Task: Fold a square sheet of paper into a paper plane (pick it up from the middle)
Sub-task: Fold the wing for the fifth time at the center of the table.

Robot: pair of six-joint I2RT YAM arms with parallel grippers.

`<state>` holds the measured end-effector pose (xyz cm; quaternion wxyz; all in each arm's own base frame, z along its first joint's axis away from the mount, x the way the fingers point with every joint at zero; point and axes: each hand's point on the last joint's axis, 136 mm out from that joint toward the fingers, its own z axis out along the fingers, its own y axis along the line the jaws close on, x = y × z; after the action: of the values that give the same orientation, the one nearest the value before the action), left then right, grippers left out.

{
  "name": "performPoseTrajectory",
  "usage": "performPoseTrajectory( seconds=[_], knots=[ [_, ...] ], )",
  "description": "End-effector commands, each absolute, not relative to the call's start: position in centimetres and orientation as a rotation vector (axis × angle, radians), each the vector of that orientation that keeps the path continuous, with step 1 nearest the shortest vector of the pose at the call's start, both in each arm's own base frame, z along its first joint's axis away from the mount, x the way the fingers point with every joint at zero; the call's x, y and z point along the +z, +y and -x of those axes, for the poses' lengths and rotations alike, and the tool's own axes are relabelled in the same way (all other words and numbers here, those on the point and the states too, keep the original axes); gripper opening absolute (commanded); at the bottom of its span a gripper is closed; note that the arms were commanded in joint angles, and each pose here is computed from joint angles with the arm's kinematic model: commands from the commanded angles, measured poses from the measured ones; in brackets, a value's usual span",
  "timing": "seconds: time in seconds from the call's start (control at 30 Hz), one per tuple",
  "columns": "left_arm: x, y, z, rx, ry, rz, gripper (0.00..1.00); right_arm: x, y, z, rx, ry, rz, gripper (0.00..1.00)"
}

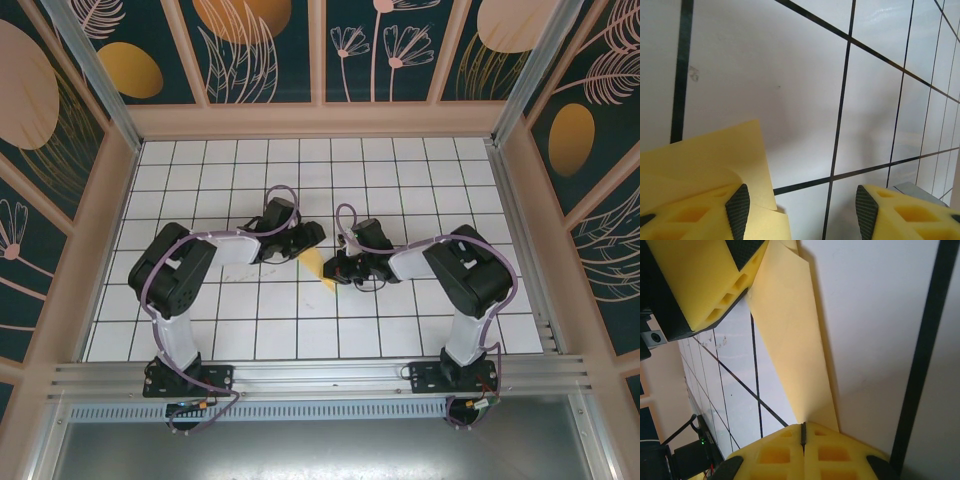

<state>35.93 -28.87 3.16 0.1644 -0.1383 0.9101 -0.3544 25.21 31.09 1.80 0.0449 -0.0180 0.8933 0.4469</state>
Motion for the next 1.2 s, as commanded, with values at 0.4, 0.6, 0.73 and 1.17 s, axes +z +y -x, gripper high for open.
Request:
performPoseTrajectory(
  seconds=[0.4,0.6,0.73,1.17],
  knots=[
    [-1.1,-19.8,-35.6,-0.750,2.632,0.539,0.62,-2.8,28.8,-21.8,1.214,2.953,-0.029,0.00],
    [-0.3,-22.0,-34.7,-0.965,2.616,0.470,0.63,1.3,30.1,-23.9,1.251,2.817,0.046,0.00],
    [0.2,-22.0,-34.2,-0.983,2.612,0.447,0.63,5.2,30.9,-25.8,1.243,2.701,0.111,0.00],
    [0.0,-22.3,-34.0,-0.996,2.623,0.438,0.63,4.6,37.4,-28.7,1.290,2.723,0.254,0.00]
  ],
)
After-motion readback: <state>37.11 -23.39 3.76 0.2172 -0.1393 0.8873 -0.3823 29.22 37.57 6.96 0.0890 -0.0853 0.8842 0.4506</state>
